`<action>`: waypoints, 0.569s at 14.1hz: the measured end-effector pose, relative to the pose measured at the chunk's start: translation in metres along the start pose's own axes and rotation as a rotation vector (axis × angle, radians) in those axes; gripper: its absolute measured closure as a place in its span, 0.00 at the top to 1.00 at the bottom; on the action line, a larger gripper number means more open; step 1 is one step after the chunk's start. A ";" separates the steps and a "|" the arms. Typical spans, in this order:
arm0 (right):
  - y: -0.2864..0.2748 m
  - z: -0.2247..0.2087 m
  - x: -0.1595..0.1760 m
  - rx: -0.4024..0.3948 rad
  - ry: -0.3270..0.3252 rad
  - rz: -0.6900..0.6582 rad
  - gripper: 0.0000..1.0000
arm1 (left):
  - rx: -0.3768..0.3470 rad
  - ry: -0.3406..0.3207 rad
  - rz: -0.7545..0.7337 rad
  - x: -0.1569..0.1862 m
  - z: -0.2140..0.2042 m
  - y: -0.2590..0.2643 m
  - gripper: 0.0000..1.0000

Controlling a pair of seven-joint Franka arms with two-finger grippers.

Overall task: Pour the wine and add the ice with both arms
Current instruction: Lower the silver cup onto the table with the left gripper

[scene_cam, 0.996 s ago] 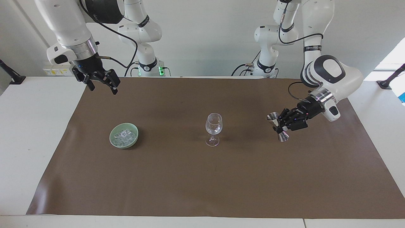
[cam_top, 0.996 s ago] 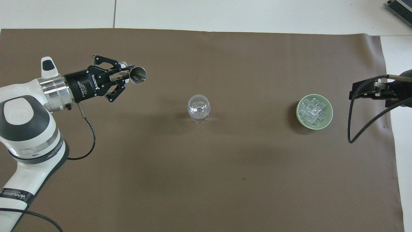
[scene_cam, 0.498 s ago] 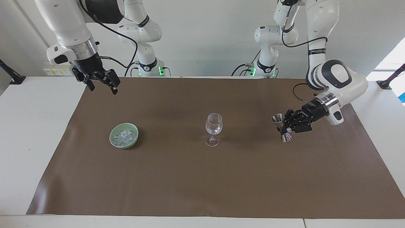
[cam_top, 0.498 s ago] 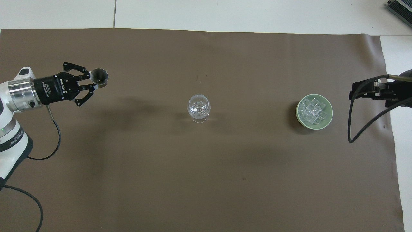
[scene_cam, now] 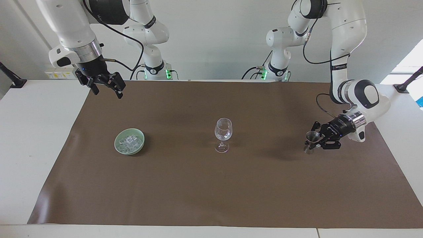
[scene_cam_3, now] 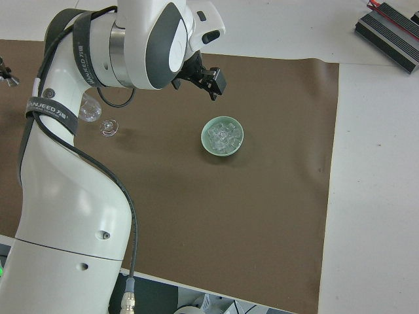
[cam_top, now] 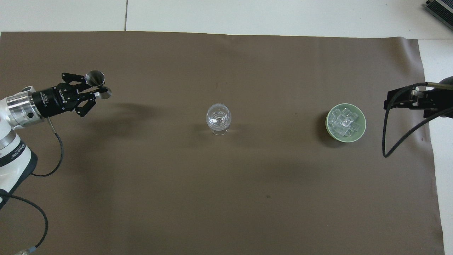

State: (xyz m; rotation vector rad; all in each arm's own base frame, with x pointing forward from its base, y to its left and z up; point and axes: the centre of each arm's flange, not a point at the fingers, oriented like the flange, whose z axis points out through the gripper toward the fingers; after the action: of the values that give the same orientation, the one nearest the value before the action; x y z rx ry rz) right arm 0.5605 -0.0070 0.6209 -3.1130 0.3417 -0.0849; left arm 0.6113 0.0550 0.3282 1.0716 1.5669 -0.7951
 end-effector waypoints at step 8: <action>0.000 0.000 0.000 0.000 0.000 0.000 1.00 | -0.029 -0.142 -0.199 0.087 -0.023 0.002 0.22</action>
State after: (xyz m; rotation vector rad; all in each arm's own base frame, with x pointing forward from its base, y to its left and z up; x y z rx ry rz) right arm 0.5605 -0.0070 0.6209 -3.1130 0.3417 -0.0849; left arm 0.5981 0.0969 0.2492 0.8283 1.5741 -0.9586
